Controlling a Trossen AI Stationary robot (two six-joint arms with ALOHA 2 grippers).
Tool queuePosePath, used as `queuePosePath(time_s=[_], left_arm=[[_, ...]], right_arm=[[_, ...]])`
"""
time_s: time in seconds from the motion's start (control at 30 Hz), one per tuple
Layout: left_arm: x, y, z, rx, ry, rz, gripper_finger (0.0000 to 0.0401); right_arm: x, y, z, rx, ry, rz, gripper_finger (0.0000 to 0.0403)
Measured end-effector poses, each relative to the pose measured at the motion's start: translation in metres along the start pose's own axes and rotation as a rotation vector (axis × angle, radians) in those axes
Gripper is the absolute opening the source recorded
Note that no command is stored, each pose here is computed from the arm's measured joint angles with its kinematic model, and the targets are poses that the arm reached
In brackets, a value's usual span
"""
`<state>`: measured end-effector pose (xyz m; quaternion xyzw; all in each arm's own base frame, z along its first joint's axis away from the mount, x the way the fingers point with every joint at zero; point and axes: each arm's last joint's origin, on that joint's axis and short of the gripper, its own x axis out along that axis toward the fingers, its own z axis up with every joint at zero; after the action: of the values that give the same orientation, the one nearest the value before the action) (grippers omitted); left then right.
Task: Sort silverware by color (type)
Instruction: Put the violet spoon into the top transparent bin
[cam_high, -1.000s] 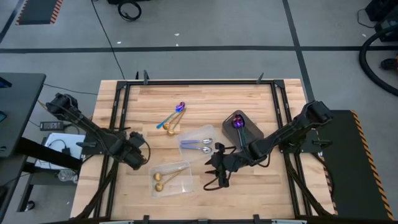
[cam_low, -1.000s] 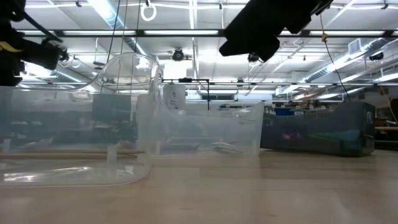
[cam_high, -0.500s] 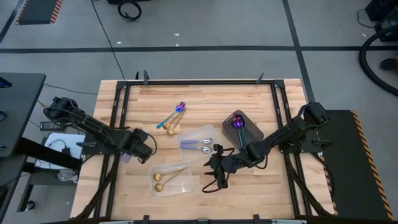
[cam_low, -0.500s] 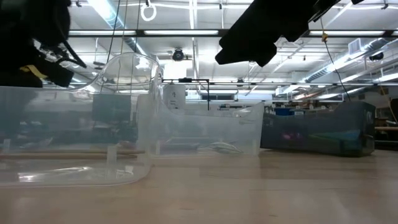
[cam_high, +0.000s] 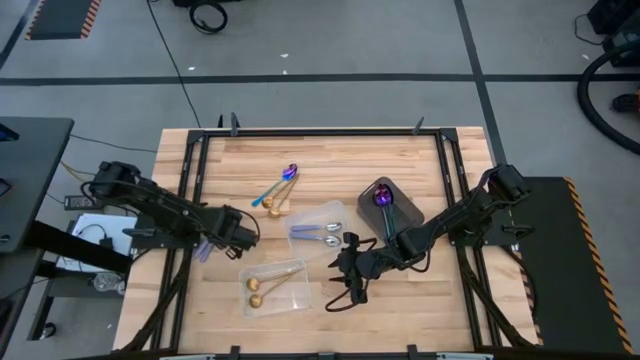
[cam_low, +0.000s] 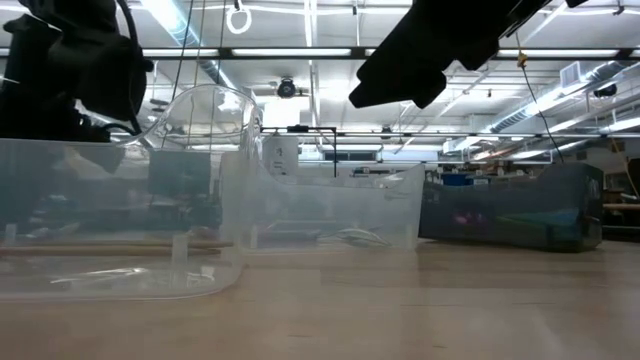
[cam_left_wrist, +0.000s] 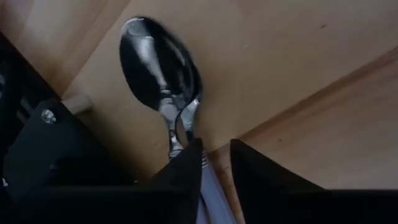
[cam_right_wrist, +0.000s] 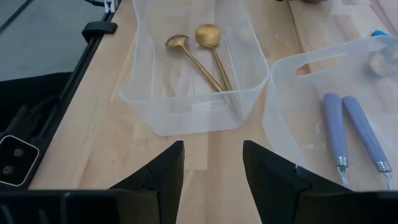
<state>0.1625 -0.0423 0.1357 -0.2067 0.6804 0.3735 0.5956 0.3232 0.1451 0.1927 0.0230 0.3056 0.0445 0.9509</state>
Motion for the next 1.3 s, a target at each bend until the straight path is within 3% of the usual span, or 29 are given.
queuePosePath(time_s=[0.2, 0.53, 0.63, 0.8, 1.07, 1.3], left_arm=[[0.006, 0.002, 0.0, -0.017, 0.065, -0.016, 0.0135], [-0.007, -0.009, 0.009, 0.024, 0.03, -0.123, 0.0118], [-0.017, -0.004, 0.008, 0.022, 0.06, -0.043, 0.0117], [-0.017, 0.001, 0.008, 0.011, 0.084, 0.0, 0.0116], [-0.003, 0.013, 0.015, -0.033, 0.156, -0.001, 0.0119], [-0.001, 0.02, 0.023, -0.032, 0.207, -0.025, 0.018]], right_arm=[[-0.001, 0.002, -0.001, -0.013, 0.0, 0.005, 0.0174], [-0.002, 0.008, -0.003, -0.034, 0.001, 0.016, 0.0174], [-0.002, 0.008, -0.003, -0.034, 0.001, 0.015, 0.0174], [-0.002, 0.008, -0.002, -0.032, -0.008, 0.018, 0.0174], [-0.003, 0.013, -0.002, -0.034, -0.02, 0.03, 0.0174], [-0.003, 0.013, -0.002, -0.033, -0.019, 0.031, 0.0174]])
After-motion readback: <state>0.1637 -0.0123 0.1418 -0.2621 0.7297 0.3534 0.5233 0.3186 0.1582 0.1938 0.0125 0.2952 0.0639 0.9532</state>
